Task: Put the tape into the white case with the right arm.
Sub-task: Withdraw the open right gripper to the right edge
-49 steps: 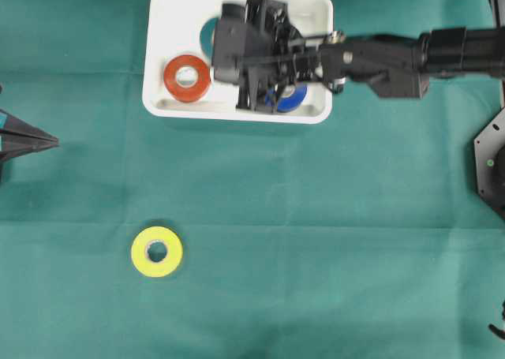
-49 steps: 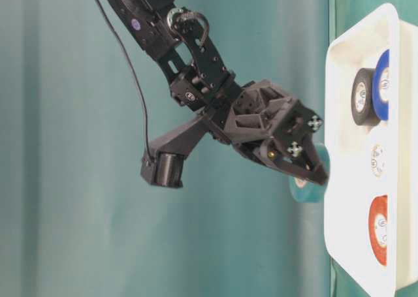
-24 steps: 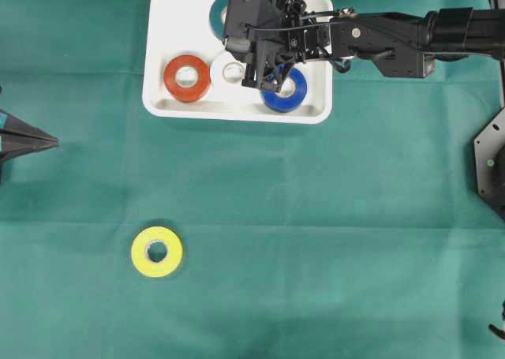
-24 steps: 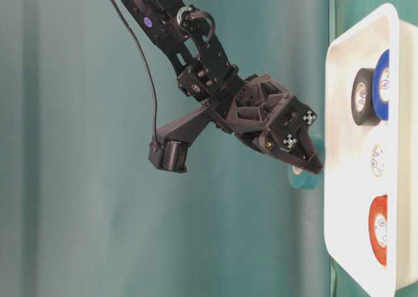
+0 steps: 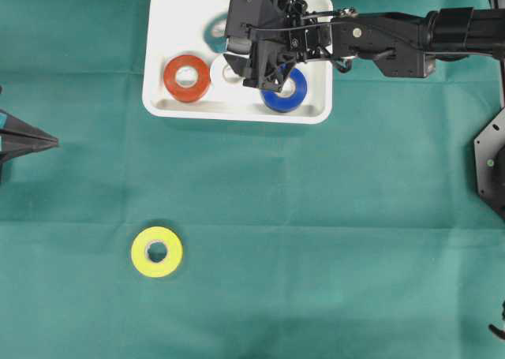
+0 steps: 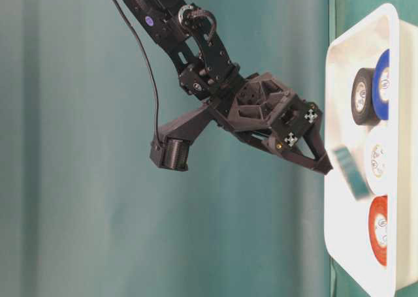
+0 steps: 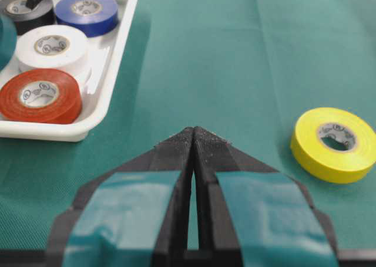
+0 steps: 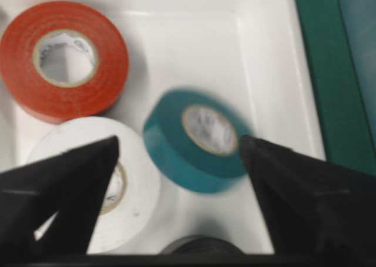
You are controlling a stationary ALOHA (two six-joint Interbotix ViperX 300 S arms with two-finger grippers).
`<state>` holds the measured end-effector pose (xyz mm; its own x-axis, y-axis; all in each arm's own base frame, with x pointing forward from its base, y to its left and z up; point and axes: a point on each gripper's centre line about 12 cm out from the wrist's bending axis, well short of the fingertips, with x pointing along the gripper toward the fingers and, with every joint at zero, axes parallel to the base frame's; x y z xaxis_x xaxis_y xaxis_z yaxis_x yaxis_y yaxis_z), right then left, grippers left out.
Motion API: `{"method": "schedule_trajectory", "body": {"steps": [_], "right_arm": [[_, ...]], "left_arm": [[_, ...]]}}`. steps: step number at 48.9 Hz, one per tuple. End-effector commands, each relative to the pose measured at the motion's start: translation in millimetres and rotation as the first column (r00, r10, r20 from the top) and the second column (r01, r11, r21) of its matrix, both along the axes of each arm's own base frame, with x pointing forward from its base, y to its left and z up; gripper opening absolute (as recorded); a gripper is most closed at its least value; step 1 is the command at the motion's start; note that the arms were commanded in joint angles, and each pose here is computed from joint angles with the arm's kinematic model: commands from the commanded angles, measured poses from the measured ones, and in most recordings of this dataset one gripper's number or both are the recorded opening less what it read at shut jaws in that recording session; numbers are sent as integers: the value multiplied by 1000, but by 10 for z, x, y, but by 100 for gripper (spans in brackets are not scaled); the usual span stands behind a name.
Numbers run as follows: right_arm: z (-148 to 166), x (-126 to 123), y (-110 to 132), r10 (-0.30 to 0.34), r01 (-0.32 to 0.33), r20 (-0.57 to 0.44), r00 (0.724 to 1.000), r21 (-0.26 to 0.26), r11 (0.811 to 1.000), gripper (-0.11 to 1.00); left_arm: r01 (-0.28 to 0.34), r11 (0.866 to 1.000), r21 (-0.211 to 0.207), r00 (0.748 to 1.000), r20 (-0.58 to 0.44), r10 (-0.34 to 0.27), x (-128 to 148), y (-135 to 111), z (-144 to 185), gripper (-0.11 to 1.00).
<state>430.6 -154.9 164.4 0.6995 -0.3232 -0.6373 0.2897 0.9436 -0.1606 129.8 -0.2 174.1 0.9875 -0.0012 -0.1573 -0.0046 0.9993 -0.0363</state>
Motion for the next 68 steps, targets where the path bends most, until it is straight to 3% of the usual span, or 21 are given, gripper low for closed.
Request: {"method": "schedule_trajectory", "body": {"steps": [1, 17, 43, 68], "right_arm": [[168, 15, -8, 2, -2, 41, 999, -12, 1000, 76], [147, -218, 69, 0, 0, 16, 1000, -4, 1000, 74], [117, -1335, 490, 29, -29, 4, 1000, 23, 999, 73], [61, -2047, 766, 47, -48, 64, 997, 25, 999, 73]], "left_arm": [[-2, 1000, -3, 1000, 12, 2, 13, 2, 45, 1], [-2, 1000, -3, 1000, 12, 2, 13, 2, 45, 1], [-2, 1000, -3, 1000, 12, 2, 13, 2, 45, 1], [-2, 1000, -1, 1000, 12, 2, 13, 2, 45, 1]]}}
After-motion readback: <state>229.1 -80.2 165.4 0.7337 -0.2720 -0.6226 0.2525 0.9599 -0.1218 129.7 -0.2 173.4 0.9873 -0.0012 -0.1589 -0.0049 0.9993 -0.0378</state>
